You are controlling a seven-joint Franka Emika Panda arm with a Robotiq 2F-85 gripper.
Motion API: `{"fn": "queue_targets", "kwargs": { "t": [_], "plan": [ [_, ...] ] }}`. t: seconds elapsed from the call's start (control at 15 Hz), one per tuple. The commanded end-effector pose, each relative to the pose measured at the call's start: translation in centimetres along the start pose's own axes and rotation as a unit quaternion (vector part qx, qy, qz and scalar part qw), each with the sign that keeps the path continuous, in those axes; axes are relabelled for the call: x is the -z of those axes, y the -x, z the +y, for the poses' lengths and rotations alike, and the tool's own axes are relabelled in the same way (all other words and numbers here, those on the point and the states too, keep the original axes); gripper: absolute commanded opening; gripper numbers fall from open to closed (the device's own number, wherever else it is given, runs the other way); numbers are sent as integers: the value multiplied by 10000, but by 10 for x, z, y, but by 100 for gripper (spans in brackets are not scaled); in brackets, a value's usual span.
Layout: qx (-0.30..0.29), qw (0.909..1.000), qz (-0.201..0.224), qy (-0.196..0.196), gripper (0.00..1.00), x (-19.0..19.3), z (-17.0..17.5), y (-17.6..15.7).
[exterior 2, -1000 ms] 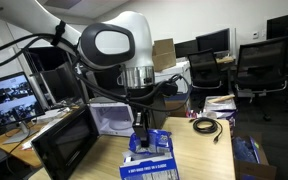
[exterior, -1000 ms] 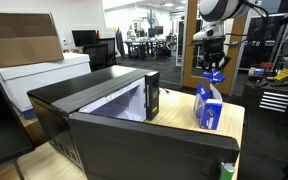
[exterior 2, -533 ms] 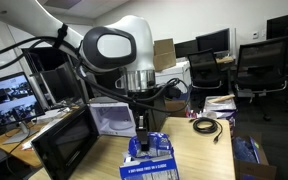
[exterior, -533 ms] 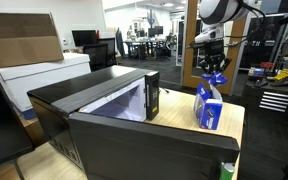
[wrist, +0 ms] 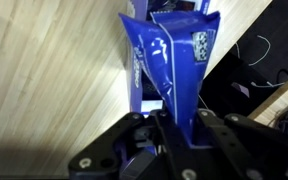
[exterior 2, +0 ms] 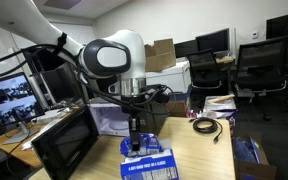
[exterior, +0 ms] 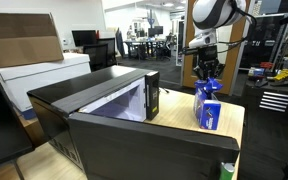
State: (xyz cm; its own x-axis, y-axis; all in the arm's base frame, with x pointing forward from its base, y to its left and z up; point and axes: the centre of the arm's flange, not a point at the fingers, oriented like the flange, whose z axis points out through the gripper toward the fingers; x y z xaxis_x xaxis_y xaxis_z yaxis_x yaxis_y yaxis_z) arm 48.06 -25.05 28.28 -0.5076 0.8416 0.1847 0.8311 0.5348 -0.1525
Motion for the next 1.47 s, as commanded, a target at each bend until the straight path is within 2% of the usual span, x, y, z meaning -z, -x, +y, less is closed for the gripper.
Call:
{"fn": "queue_targets", "kwargs": {
  "t": [0.0,0.13,0.27,0.87,1.4],
  "plan": [
    [273,9996,40,-70,3,-15,-2,-2],
    [302,9995,68,-107,3,-21,0,-3],
    [196,9993,23,-303,3,-21,-3,2],
    [-198,9987,230,-412,3,-40,-24,26],
    [-203,9996,-57,-162,3,7,-17,26]
  ]
}}
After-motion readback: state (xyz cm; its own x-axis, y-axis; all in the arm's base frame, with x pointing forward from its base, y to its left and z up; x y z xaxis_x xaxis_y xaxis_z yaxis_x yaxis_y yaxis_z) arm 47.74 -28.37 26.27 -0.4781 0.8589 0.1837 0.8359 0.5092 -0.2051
